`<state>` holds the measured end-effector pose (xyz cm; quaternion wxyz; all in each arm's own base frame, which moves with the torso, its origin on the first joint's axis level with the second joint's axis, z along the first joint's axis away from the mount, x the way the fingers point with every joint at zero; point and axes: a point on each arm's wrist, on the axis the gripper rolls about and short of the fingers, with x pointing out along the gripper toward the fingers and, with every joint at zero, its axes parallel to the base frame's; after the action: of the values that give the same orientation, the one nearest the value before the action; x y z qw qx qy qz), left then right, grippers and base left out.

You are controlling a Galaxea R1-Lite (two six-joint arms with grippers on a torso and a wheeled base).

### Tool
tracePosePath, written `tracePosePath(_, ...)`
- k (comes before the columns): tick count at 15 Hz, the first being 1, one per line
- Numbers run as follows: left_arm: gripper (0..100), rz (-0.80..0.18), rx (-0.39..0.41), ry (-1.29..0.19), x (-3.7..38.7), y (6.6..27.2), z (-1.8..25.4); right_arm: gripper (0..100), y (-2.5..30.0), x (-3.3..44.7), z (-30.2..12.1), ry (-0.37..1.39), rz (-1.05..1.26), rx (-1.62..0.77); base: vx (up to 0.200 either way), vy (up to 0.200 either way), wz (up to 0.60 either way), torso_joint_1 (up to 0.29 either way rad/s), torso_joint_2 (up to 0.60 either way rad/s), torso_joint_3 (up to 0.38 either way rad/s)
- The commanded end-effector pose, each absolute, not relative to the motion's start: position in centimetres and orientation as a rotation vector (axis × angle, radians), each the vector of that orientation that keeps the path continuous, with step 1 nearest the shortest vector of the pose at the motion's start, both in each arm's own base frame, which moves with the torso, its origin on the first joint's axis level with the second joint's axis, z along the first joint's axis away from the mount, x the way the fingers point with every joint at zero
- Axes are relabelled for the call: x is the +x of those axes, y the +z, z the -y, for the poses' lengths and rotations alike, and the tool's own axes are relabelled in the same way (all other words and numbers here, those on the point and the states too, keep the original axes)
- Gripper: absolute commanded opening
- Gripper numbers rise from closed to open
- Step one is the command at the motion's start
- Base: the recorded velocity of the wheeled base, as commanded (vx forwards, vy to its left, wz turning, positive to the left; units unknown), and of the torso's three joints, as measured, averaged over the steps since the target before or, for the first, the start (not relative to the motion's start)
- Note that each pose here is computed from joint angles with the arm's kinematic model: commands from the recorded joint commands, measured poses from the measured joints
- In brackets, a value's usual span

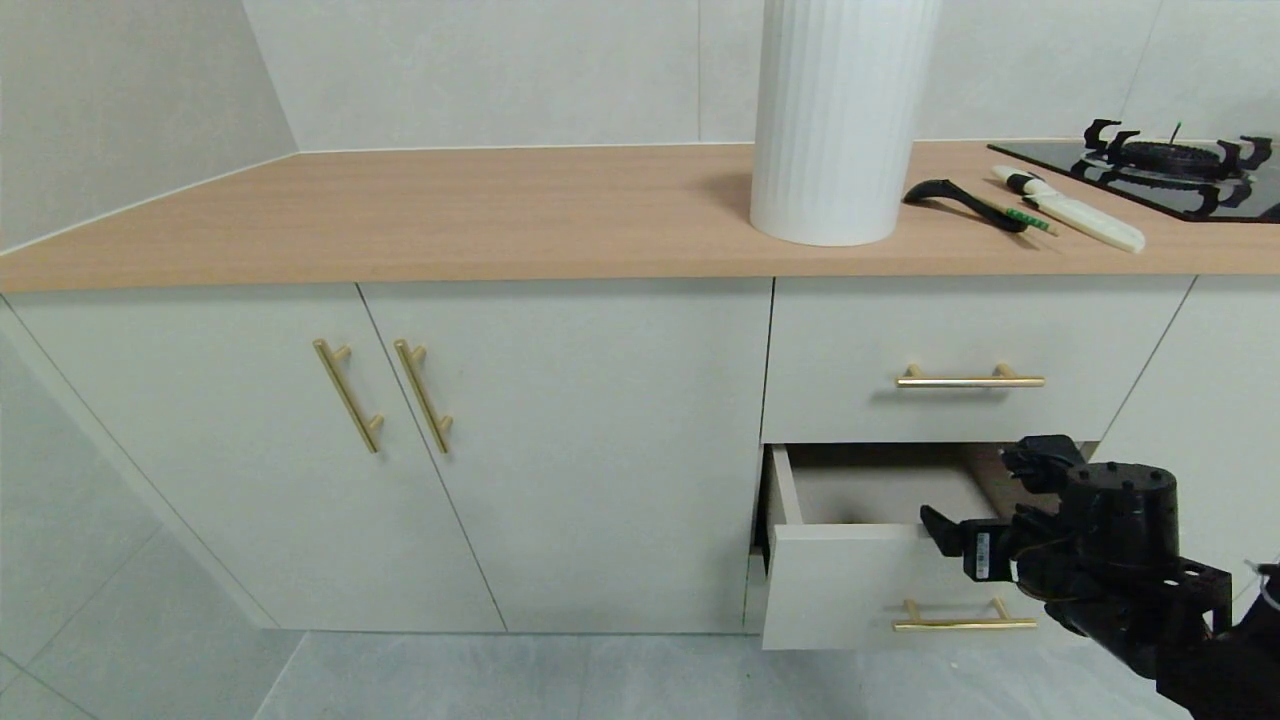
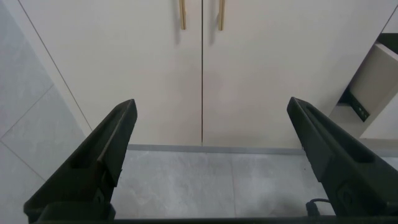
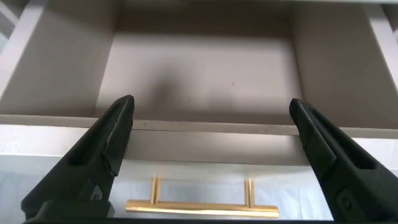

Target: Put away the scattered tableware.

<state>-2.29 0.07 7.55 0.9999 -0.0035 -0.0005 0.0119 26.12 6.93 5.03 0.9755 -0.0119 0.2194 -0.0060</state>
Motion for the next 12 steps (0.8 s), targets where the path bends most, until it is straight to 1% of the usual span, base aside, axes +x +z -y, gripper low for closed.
tracePosePath(1, 100, 0.000, -0.008, 0.025, -2.3, 7.5, -0.1, 100, 6.4, 25.7, -6.8, -0.010, -0.420, -0.021, 0.000, 0.000, 0.00, 0.000, 0.00, 0.000)
tracePosePath(8, 100, 0.000, -0.008, 0.025, -2.3, 7.5, -0.1, 100, 6.9, 24.3, -6.9, 0.040, -0.538, -0.048, 0.000, 0.000, 0.00, 0.000, 0.00, 0.000)
tracePosePath(12, 100, 0.000, -0.006, 0.025, -2.3, 7.5, -0.1, 100, 7.7, 23.2, -6.9, 0.068, -0.652, -0.075, 0.000, 0.000, 0.00, 0.000, 0.00, 0.000)
